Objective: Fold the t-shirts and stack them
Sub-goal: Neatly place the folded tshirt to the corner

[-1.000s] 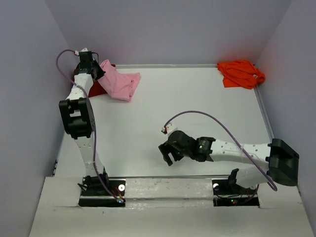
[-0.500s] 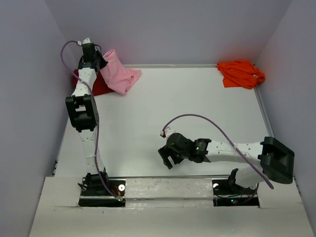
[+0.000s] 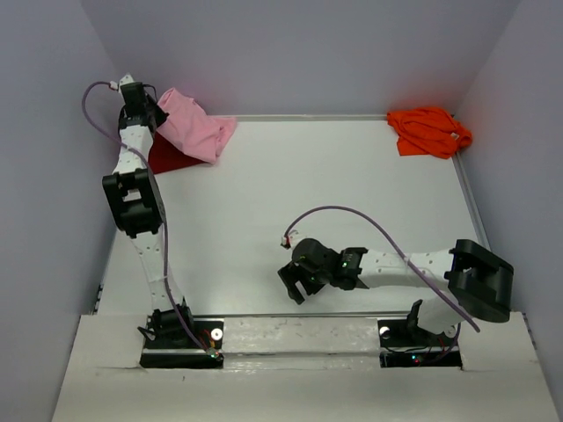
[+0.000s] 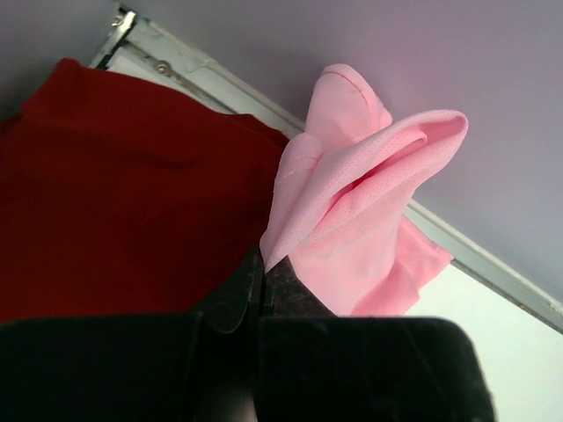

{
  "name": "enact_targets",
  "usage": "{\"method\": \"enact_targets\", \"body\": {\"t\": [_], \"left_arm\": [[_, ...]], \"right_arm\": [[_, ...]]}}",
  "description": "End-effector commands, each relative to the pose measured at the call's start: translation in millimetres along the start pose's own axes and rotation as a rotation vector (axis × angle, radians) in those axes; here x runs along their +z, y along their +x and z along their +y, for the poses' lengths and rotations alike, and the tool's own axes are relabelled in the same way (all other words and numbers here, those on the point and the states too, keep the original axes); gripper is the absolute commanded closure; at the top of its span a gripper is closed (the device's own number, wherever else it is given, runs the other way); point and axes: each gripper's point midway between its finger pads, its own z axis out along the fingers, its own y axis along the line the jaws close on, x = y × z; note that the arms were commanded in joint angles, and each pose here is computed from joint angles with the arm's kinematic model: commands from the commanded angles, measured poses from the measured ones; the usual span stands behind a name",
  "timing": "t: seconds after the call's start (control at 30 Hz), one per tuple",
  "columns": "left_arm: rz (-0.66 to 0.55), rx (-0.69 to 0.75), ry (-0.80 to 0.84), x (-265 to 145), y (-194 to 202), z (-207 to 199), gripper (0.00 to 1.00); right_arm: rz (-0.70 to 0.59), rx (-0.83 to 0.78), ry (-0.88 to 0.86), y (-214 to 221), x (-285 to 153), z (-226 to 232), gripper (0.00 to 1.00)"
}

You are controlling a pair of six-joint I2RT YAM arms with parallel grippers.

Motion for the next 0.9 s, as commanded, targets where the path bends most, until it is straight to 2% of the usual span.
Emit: {"method": "enact_targets", "body": {"t": [0.0, 0.53, 0.87], "left_arm": [[-0.151, -0.022, 0.029, -43, -67, -8, 1.00], [-0.228, -0.058, -0.021, -89, -97, 28, 1.00], [-0.212, -0.059, -0.023, -86, -89, 33, 1.00]], "right_arm": [[-0.066, -0.010, -0.067, -21, 0, 19, 0.14], [-0.075, -0.012, -0.109, -20, -2, 25, 0.14], [-0.080, -0.007, -0.111, -18, -4, 24, 0.14]]}}
